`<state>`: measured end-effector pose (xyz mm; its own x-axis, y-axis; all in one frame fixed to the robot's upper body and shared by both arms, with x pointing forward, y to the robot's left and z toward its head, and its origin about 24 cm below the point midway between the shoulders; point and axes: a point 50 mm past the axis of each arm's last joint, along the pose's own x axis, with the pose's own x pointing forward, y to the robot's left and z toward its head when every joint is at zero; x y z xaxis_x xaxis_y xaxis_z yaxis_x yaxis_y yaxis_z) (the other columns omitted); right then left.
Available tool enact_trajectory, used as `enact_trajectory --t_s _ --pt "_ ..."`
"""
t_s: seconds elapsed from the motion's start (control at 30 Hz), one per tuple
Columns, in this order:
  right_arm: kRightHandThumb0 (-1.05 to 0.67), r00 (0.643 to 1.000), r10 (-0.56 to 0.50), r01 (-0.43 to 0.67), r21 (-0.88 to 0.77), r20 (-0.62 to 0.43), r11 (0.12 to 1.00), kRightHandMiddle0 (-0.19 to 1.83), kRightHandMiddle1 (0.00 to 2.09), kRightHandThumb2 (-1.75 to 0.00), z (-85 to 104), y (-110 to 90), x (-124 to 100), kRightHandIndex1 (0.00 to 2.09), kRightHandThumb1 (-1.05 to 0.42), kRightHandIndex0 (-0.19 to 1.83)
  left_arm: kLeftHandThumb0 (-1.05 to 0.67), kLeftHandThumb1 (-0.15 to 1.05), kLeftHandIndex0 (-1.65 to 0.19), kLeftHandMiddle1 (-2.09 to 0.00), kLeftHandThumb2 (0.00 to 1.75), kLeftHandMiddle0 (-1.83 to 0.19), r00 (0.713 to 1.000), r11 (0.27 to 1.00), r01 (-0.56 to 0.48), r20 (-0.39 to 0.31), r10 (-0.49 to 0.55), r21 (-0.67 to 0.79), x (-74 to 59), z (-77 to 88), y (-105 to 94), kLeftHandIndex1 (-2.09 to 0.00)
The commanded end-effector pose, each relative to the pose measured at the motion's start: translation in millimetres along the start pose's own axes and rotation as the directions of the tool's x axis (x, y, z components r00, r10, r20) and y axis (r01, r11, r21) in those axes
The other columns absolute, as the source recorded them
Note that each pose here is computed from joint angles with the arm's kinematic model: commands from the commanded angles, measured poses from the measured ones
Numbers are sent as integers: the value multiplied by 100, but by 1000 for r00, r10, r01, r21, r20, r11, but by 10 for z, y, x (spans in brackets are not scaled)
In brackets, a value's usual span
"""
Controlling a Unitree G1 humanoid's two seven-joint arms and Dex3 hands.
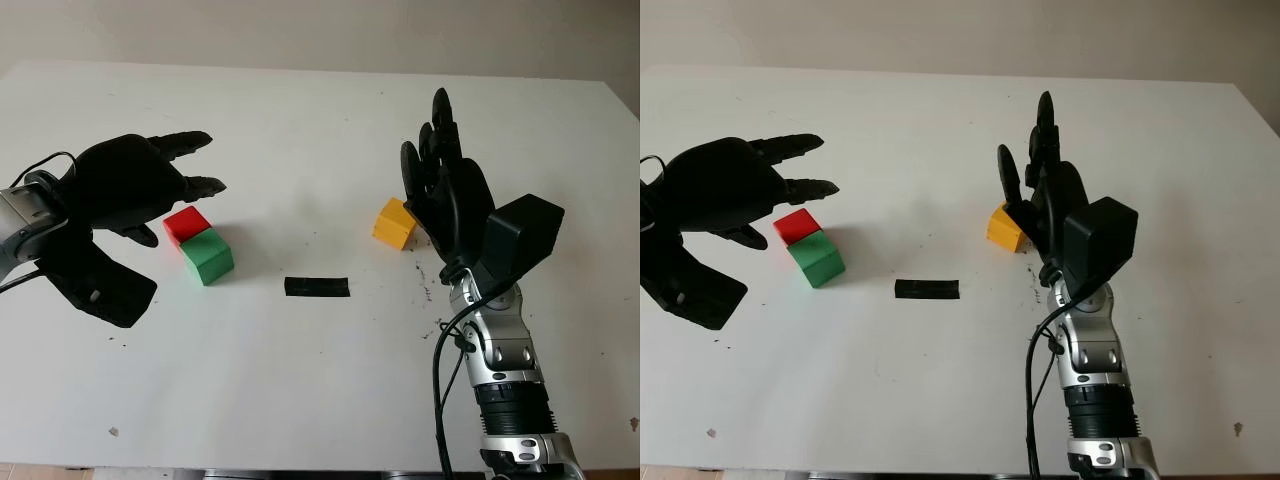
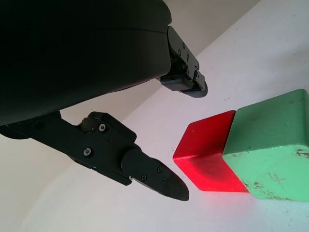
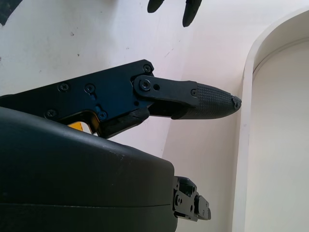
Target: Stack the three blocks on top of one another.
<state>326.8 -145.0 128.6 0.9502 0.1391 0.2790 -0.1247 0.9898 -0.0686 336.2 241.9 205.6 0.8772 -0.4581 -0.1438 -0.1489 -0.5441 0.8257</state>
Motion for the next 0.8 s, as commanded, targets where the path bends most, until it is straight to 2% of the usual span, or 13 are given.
enact_trajectory --t_s 0.0,0.4,0.77 --pt "-70 1000 2 -2 -7 10 1000 -19 0 -53 35 -7 9 0 -105 -19 -44 81 -47 -6 5 -7 1000 1000 -14 0 14 26 7 -38 50 -9" --pt "-71 1000 0 0 -11 11 1000 -19 0 -52 31 -14 2 0 -105 -19 -45 79 -67 -8 5 -16 996 996 -86 26 87 -29 40 -14 -26 -12" --pt "-69 1000 -7 7 -8 10 1000 -19 0 -53 27 -46 -15 0 -105 -19 -48 81 -73 -5 6 -16 997 994 -70 35 73 -86 85 65 -52 -10"
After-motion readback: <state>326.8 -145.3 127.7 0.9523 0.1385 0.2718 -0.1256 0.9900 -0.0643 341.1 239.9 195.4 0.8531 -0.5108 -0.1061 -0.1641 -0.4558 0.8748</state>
